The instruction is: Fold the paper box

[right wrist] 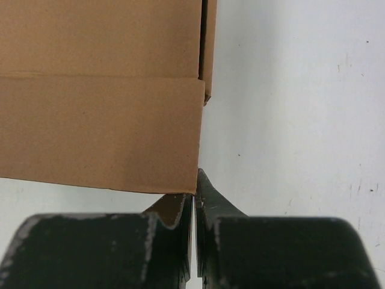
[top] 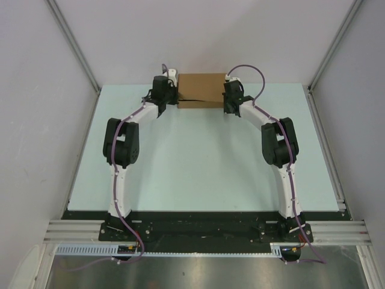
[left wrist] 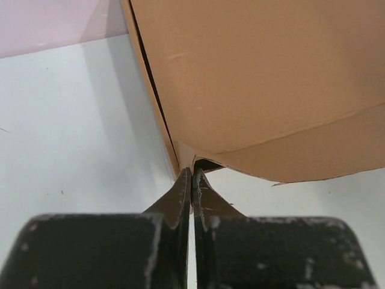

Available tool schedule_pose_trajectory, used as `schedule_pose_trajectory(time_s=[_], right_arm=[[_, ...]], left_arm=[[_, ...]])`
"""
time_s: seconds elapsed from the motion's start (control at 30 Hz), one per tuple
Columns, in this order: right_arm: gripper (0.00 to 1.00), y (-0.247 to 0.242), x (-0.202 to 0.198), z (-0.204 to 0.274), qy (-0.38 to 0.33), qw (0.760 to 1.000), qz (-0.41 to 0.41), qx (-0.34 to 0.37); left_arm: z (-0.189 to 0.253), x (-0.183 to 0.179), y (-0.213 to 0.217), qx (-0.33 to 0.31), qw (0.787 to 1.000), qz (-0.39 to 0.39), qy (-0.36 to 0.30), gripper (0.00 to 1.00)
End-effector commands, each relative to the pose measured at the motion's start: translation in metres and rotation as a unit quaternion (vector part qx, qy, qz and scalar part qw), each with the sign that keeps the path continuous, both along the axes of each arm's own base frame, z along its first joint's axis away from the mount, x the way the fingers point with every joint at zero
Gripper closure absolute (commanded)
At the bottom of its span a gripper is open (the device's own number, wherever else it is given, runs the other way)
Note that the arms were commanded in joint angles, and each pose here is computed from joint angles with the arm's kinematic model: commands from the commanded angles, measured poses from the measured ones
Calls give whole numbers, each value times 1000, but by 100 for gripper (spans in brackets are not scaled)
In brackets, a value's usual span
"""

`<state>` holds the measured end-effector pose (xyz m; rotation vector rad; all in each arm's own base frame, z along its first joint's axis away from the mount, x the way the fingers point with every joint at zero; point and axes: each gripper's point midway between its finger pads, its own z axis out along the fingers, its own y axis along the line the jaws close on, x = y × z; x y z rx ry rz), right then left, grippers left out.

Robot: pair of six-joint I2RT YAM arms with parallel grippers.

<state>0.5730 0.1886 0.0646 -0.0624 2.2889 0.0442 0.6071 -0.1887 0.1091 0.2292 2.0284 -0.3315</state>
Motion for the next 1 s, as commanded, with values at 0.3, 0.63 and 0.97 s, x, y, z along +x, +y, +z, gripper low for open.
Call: schedule_pose_trajectory(time_s=[0.3,0.63,0.97], right_arm=[[100,22,19,-1,-34,998,8,45],[72,20,7,15,-38,998,5,43],[52,22,-17,56,-59,998,13,34]], left_arm=[[-8,-16,-3,53,999,-7,4,95],[-7,-16,-3,57,998,-1,3,94],[-6,-15,-3,59,998,3,1,94]])
